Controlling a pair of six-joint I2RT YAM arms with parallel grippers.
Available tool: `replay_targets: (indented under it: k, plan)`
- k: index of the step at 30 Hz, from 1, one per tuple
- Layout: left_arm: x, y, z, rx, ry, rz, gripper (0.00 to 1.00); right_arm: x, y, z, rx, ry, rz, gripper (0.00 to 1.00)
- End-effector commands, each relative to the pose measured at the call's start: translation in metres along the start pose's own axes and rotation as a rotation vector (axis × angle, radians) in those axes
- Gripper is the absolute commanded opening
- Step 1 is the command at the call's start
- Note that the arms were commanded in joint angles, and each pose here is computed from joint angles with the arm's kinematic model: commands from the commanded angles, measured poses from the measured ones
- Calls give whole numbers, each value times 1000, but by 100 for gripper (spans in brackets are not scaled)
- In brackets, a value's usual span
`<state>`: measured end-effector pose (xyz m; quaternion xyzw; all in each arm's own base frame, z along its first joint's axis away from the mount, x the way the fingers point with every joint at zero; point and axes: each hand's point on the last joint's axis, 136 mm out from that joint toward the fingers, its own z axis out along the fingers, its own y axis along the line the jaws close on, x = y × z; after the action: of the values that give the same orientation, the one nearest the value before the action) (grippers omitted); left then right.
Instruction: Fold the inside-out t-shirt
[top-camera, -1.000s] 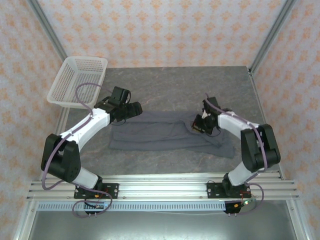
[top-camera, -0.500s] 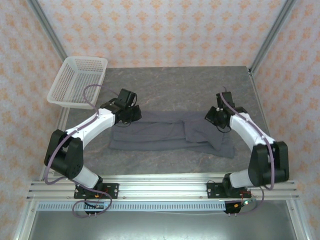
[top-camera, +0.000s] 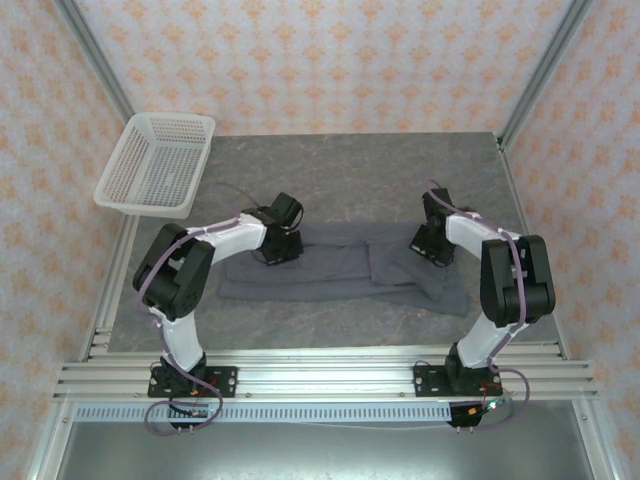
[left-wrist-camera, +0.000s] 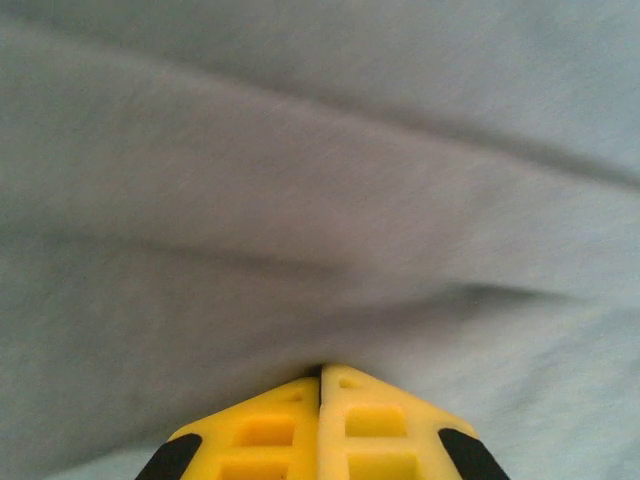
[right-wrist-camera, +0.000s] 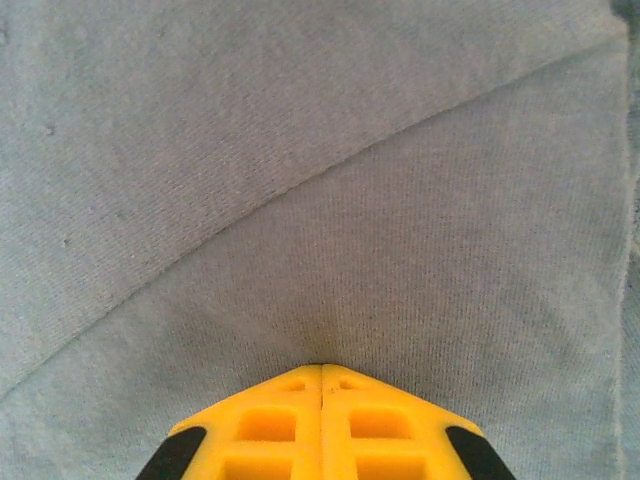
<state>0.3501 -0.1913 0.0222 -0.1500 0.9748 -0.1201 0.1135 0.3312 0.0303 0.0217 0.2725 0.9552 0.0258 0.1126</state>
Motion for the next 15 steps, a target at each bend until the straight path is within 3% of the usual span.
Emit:
replay_targets:
  k: [1,10,15]
  plan:
    - [-16,2,19,-71,-57,-40,0,14,-20,12,99,55,63,0]
    - [-105,-26,75,-119,-136,-71,0,34,-2,1,-38,114,273,0]
    - [-171,-62,91,-13,-175,-53,0,84,28,1,-100,190,261,0]
